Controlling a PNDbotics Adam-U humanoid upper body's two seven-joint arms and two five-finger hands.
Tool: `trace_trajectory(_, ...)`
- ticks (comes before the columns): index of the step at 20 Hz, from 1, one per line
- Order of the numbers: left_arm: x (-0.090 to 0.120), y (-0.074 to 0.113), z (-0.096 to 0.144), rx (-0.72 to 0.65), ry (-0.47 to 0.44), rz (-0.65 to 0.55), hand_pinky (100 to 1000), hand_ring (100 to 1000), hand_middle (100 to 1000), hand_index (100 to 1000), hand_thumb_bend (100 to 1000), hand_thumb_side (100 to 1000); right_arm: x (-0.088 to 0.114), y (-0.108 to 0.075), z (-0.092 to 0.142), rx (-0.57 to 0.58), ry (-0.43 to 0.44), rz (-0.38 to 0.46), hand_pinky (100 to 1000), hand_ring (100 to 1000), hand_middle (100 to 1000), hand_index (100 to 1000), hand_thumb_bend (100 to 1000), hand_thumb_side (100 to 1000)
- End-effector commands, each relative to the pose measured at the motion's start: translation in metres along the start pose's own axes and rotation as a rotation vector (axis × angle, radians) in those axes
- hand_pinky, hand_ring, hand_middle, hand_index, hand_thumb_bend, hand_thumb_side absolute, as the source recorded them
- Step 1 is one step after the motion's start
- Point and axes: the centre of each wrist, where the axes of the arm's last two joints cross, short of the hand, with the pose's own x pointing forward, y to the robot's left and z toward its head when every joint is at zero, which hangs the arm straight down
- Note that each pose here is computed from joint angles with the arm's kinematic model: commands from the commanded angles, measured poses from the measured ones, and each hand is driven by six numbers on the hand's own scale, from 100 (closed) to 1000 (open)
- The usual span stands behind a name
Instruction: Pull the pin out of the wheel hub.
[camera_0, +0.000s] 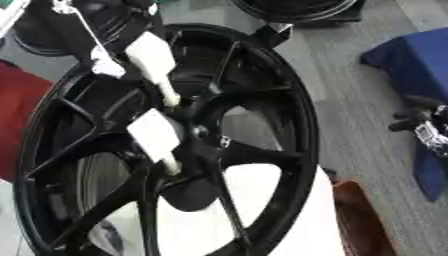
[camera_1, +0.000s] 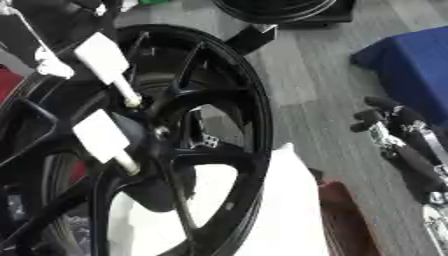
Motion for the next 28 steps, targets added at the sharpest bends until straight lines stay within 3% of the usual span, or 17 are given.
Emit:
trace_trajectory(1, 0.002, 0.028, 0.03, 0.051, -0.01, -0.032, 685, 509, 268, 301, 291, 100, 0.005, -0.005, 0.0, -0.006, -0.015, 0.012, 948, 687, 669, 847, 100, 475)
trace_trajectory(8, -0.019, 0.037, 0.094, 0.217, 0.059, 0.064, 682, 504, 258, 299, 266, 100, 0.005, -0.008, 0.003, -0.018, -0.012, 0.021, 948, 687, 669, 847, 100, 467)
trace_trajectory(14, -0.03, 0.021, 0.158, 0.339, 0.149, 0.117, 680, 501, 256, 303, 256, 100, 0.008, -0.011, 0.004, -0.023, -0.019, 0.024, 948, 688, 670, 848, 100, 457)
trace_trajectory(18, -0.037, 0.002, 0.194, 0.407, 0.234, 0.156, 681, 502, 258, 306, 240, 100, 0.009, -0.012, 0.006, -0.03, -0.024, 0.021, 947, 687, 669, 847, 100, 448)
trace_trajectory(24, -0.049, -0.045, 0.234, 0.442, 0.387, 0.232, 681, 506, 278, 317, 227, 100, 0.007, -0.013, 0.007, -0.041, -0.02, 0.015, 947, 688, 670, 848, 100, 444)
trace_trajectory(26, -0.052, -0.062, 0.246, 0.433, 0.45, 0.255, 686, 519, 330, 345, 261, 100, 0.008, -0.013, 0.007, -0.043, -0.022, 0.012, 946, 687, 669, 847, 100, 445)
trace_trajectory(28, -0.054, -0.075, 0.253, 0.43, 0.494, 0.269, 714, 557, 408, 457, 307, 100, 0.008, -0.012, 0.008, -0.045, -0.023, 0.009, 946, 686, 669, 847, 100, 445)
